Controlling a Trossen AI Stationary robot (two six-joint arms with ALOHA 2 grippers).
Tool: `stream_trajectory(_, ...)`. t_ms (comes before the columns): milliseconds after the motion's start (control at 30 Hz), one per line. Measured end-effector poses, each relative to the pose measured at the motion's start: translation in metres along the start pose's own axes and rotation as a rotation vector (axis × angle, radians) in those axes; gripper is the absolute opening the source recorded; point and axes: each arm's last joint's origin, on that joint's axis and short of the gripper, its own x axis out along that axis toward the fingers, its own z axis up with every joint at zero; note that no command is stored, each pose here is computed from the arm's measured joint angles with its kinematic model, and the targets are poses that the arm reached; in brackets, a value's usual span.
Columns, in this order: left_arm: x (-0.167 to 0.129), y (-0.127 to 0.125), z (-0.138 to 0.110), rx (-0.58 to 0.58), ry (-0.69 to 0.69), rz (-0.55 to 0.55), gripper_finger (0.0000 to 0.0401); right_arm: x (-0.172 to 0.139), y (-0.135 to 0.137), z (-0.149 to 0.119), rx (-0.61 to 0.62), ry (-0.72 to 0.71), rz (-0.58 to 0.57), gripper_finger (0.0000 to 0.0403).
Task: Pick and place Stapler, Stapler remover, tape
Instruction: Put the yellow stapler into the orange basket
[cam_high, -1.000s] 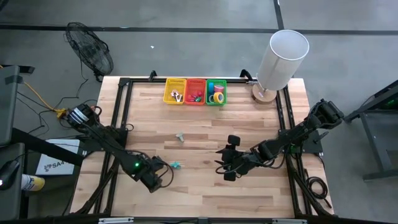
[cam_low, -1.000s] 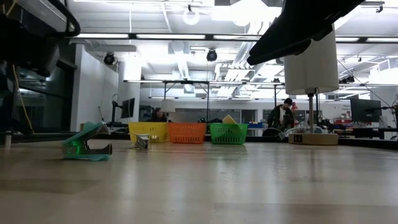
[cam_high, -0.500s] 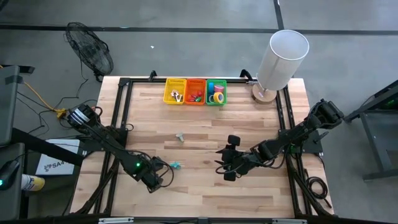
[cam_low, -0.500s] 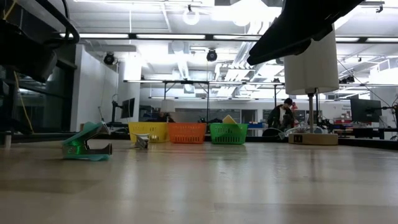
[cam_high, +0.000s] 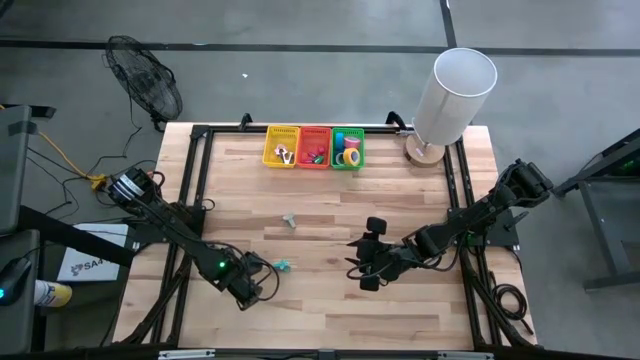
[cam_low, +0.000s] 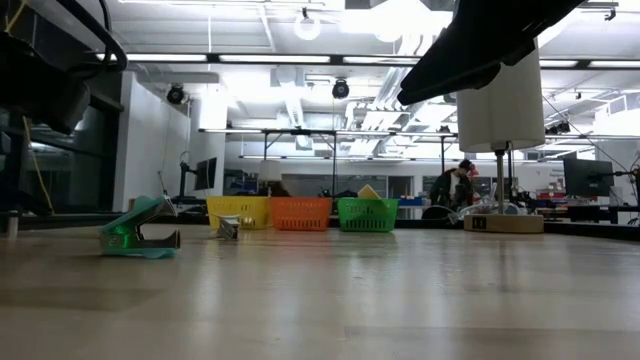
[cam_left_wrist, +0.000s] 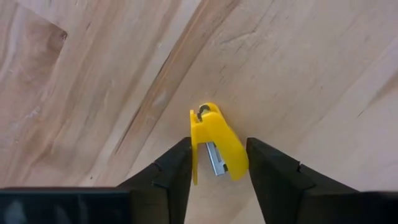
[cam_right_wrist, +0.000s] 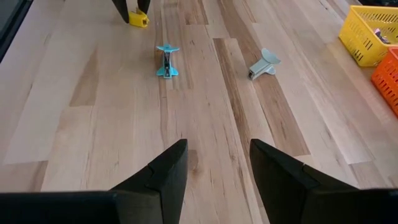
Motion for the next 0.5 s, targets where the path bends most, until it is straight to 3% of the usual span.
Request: stream_trajectory(500,-0.0007,0.0009,0.0005,0.024,-0.022,0.015,0.0063,0.0000,0.0000,0.0000,0.000,0.000,0.000,0.0165)
